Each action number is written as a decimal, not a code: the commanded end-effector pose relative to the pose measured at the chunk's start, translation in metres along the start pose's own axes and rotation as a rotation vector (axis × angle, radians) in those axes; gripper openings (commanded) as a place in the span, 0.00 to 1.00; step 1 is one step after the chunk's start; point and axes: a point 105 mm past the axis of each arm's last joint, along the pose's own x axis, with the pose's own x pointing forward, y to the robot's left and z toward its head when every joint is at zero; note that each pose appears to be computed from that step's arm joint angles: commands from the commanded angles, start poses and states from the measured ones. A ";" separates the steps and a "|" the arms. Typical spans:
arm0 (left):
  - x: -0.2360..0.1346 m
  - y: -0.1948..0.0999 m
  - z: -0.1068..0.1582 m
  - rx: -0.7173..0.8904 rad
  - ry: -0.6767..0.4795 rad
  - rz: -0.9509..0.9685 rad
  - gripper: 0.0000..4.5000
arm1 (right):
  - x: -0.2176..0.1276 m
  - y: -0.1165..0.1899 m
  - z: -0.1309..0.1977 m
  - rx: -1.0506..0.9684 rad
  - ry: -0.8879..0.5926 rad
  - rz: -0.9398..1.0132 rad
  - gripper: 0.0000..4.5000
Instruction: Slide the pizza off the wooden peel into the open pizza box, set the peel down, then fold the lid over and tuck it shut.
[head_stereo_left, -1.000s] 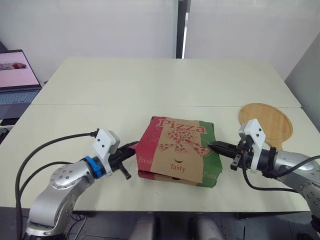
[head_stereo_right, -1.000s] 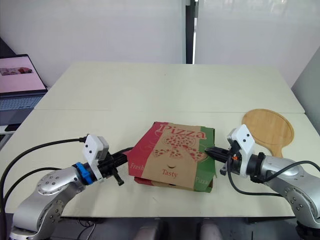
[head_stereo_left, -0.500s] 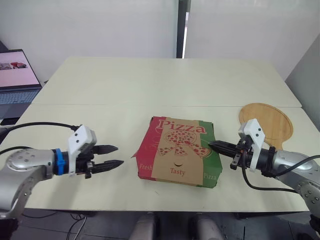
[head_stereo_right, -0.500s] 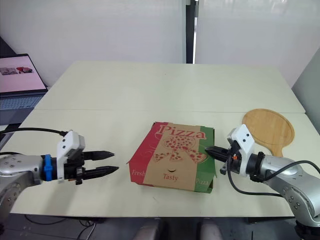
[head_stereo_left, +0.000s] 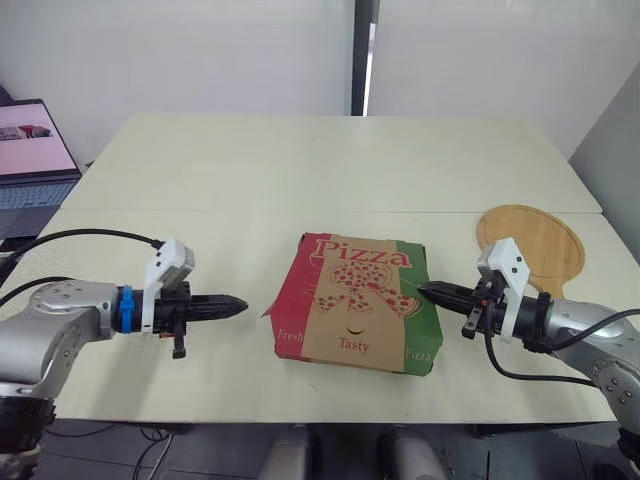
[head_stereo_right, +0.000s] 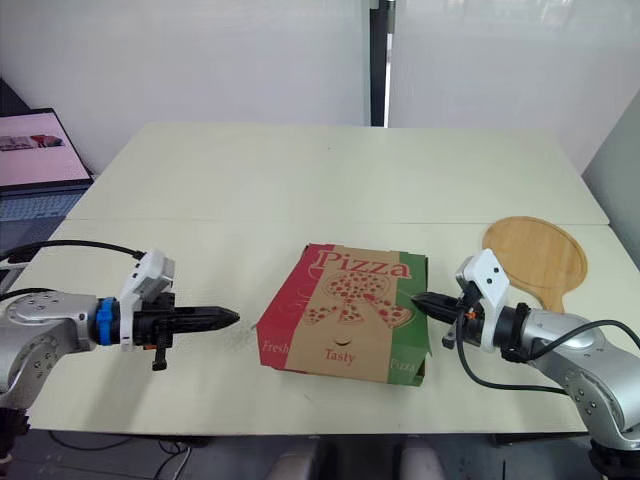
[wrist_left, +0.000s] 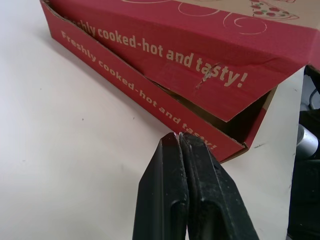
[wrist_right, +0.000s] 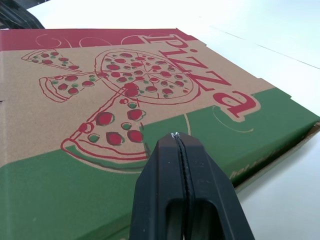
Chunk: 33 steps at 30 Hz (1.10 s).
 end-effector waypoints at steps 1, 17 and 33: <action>0.010 -0.003 0.018 0.034 -0.048 -0.023 0.01 | 0.001 0.007 0.009 -0.029 -0.025 0.025 0.00; 0.038 -0.021 0.028 0.083 0.020 -0.126 0.01 | 0.001 0.012 0.011 -0.020 -0.025 0.034 0.00; 0.021 -0.014 0.015 0.117 0.114 -0.127 0.01 | 0.001 0.014 0.010 -0.015 -0.019 0.043 0.00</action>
